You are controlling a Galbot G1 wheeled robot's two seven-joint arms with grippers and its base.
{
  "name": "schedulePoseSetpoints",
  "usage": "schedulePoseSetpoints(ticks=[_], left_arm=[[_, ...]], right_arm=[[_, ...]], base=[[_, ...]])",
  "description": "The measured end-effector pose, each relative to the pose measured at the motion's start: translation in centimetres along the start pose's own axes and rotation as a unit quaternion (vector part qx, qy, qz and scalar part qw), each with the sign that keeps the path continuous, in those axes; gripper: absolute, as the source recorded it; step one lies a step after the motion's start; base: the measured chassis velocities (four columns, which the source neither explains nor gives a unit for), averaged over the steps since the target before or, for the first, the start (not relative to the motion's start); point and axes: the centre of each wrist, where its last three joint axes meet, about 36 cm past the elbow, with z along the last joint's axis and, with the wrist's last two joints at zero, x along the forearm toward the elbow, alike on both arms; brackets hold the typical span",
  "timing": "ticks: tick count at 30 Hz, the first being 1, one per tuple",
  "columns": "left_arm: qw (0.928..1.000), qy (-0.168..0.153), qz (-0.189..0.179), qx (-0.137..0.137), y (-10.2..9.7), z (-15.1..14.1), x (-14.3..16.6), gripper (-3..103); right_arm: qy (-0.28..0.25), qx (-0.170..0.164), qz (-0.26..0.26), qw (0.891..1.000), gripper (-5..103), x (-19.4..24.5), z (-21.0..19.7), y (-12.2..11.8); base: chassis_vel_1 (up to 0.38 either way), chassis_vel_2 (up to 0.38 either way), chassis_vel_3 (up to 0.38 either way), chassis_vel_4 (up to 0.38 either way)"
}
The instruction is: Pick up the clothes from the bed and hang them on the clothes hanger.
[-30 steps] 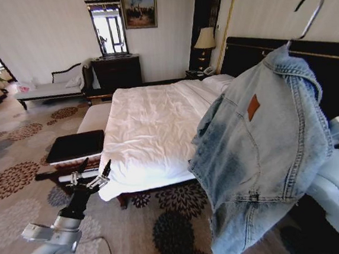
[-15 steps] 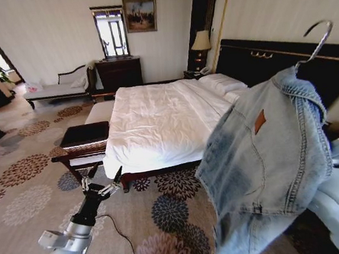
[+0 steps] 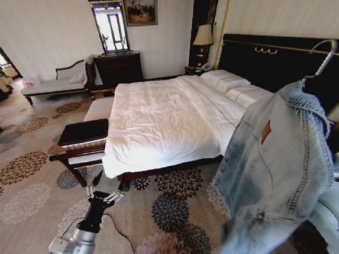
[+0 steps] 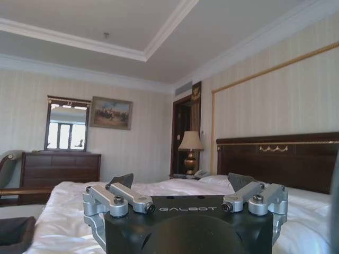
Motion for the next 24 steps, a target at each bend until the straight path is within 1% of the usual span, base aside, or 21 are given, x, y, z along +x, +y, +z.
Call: schedulePoseSetpoints(ticks=[3,5,9,20,24], left_arm=[[1.0000,-0.001,0.002,-0.001,-0.2,0.1,-0.1,100],[0.9999,-0.005,0.006,-0.009,0.0,0.1,-0.3,100],[0.9998,-0.005,0.011,-0.016,0.1,0.3,-0.4,100],[0.9999,-0.003,0.013,-0.009,-0.7,1.0,-0.4,100],[0.9998,-0.006,0.013,-0.014,-0.8,0.9,-0.4,100]], right_arm=[[-0.003,0.005,0.002,1.000,19,0.2,0.1,-0.2],[-0.001,0.006,0.004,1.000,19,0.4,0.2,-0.3],[0.004,0.007,0.008,1.000,19,0.8,0.5,-0.3],[0.014,0.008,0.019,1.000,19,1.9,1.5,0.0],[0.015,0.010,0.020,1.000,19,2.2,1.7,0.0]], base=[[-0.006,-0.017,-0.009,-0.001],[-0.009,-0.020,-0.027,-0.002],[-0.019,-0.011,-0.016,-0.029],[-0.075,-0.068,-0.072,-0.073],[-0.119,-0.126,-0.124,-0.108]])
